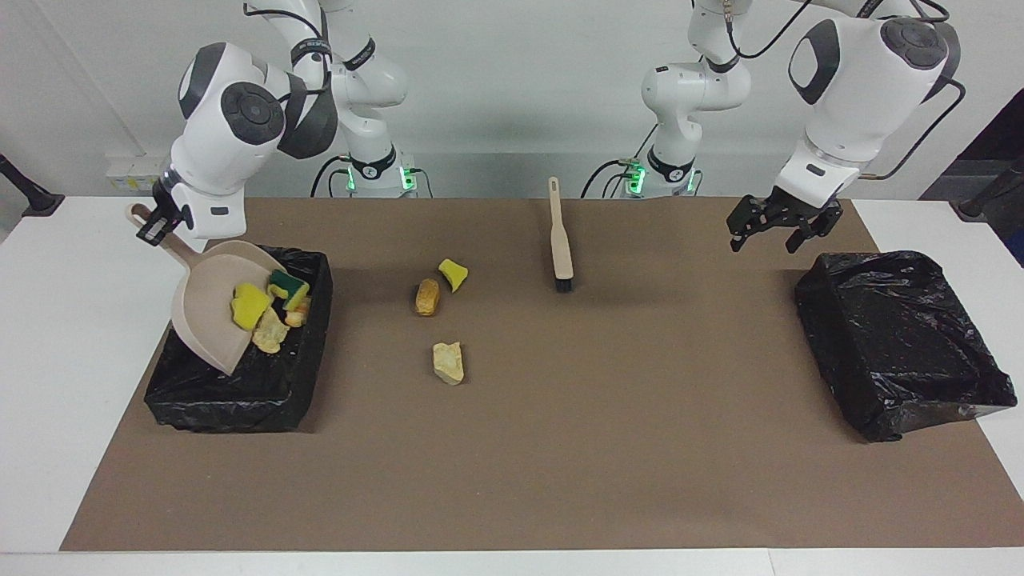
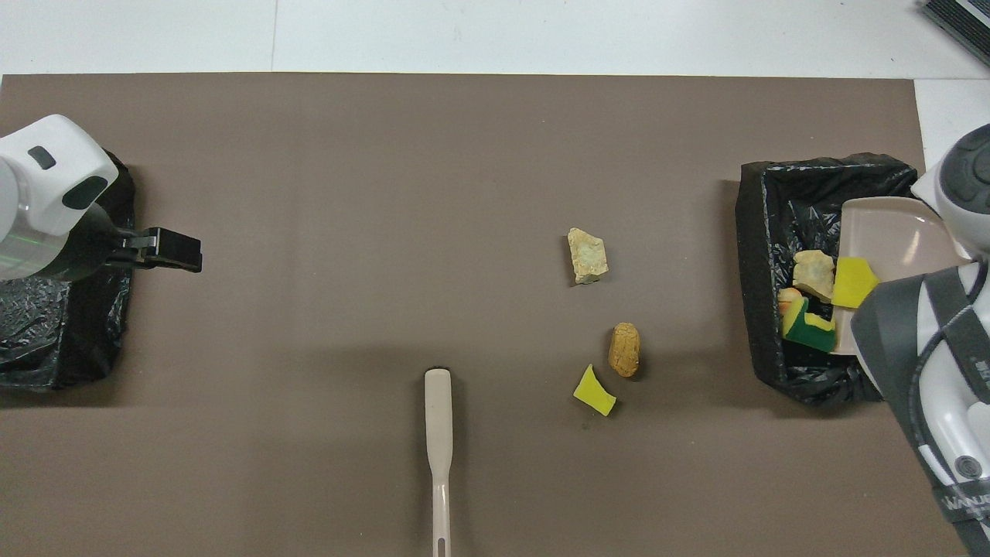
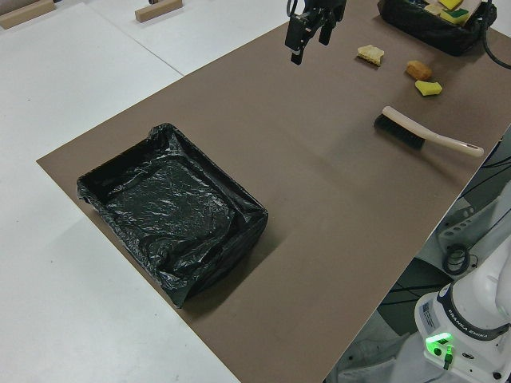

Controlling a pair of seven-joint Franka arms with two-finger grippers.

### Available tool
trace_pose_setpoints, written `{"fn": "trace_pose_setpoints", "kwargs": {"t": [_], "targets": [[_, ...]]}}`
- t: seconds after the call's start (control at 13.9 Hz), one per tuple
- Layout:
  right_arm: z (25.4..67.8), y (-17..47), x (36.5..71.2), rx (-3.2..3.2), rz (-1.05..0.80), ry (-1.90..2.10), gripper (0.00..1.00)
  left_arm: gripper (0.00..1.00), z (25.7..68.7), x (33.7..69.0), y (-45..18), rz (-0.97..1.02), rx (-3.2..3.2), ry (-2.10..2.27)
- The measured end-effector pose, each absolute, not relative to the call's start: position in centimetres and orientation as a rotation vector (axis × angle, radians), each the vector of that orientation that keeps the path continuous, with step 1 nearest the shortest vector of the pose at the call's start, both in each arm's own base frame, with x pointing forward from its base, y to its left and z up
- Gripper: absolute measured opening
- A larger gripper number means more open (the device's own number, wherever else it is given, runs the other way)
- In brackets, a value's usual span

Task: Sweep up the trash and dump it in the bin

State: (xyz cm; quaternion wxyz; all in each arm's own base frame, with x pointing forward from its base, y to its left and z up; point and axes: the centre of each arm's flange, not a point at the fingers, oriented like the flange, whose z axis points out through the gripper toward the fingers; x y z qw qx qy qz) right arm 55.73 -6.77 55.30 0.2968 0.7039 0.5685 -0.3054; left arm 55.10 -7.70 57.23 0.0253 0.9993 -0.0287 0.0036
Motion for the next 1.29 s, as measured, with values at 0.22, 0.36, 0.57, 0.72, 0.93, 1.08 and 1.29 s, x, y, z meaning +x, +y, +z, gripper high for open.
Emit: {"fn": "trace_pose_setpoints", "kwargs": {"t": [0.22,0.36,0.57,0.72,0.93,1.08,1.29], "targets": [[57.6,-6.0,55.2,1.784,-0.83,1.48,0.33,1.0,57.2,55.0,-7.8,0.003,3.09,-0.098],[59.0,-4.4,54.8,1.738,-0.833,1.466,0.33,1.0,57.2,54.9,-8.0,-0.005,3.09,-0.122],[61.3,-2.7,54.7,1.732,-0.802,1.449,0.33,1.0,57.9,54.9,-8.0,-0.008,3.092,-0.147],[61.5,-1.7,54.7,1.761,-0.759,1.446,0.33,1.0,58.5,55.0,-7.8,0.006,3.102,-0.187],[60.4,1.4,54.5,1.895,-0.641,1.432,0.33,1.0,58.6,55.3,-7.5,0.016,3.109,-0.222],[59.9,3.7,54.2,2.009,-0.546,1.4,0.33,1.0,59.2,56.0,-6.6,0.038,3.109,-0.204],[59.7,7.1,54.2,2.217,-0.394,1.323,0.33,1.0,59.9,57.6,-4.2,0.074,3.107,-0.172]]}}
